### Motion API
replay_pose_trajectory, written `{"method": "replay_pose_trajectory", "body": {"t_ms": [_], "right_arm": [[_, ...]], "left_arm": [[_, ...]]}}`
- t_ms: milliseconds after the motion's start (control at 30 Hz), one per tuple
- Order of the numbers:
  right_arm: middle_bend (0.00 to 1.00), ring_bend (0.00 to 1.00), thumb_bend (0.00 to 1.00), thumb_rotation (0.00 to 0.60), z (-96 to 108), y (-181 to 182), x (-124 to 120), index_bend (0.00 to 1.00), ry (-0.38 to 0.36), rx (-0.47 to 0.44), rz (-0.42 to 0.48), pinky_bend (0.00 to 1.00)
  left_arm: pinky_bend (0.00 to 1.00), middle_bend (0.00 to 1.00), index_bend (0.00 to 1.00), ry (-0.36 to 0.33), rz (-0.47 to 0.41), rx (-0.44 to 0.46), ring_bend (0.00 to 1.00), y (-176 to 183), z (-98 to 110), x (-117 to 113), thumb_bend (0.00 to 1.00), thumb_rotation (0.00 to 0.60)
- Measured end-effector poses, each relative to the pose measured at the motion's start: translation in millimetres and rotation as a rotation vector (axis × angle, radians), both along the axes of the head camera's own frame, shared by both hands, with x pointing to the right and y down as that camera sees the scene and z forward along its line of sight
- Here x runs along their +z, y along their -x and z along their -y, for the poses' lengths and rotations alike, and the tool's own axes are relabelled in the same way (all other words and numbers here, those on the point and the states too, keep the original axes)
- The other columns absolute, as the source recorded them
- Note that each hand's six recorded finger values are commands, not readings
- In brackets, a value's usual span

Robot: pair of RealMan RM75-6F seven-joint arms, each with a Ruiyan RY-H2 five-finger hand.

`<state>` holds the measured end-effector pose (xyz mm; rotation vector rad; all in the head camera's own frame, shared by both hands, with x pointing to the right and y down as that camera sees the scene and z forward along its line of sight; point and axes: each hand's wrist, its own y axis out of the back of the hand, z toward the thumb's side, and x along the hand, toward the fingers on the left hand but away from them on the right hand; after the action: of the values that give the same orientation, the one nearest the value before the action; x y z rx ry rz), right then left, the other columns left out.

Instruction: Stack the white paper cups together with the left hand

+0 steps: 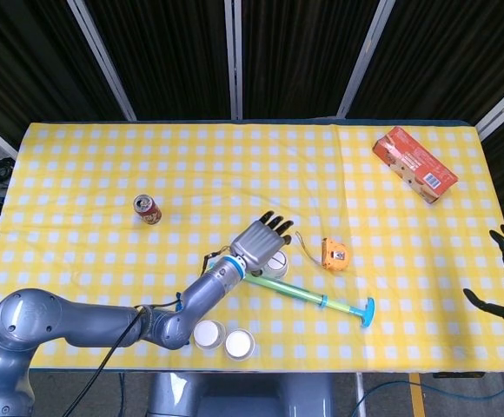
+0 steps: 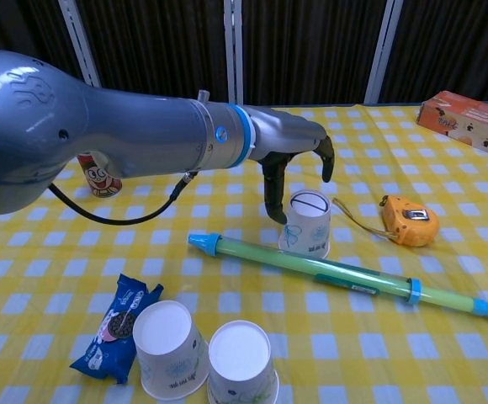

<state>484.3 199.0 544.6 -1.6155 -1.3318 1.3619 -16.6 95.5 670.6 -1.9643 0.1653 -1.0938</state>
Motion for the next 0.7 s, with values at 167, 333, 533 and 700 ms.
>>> {"method": "replay_pose_trajectory", "body": {"t_ms": [167,333,533,700], "right_arm": [[0.00,0.00,0.07,0.600,0,-1,-2,0.10,-0.007,0.001,0.005,0.00],[0.00,0.00,0.07,0.600,0,-2,-3,0.11,-0.009,0.002,0.003,0.00],[0.00,0.00,0.06,0.600,-2,3,-4,0.11,-0.011,-0.016,-0.001,0.00],[0.00,0.00,0.07,0.600,-5,5,0,0.11,0.007,-0.024,-0.019,0.00]], "left_arm": [[0.00,0.00,0.43,0.016,0.012,0.000,0.00,-5,-4,9,0.36,0.600],[0.00,0.00,0.50,0.003,-0.001,-0.007,0.00,-4,-4,7,0.40,0.600],[0.00,0.00,0.48,-0.005,-0.046,-0.034,0.00,5,-1,-8,0.41,0.600],[0.00,0.00,0.47,-0.021,-0.114,-0.051,0.00,26,-3,-36,0.40,0.600]]}}
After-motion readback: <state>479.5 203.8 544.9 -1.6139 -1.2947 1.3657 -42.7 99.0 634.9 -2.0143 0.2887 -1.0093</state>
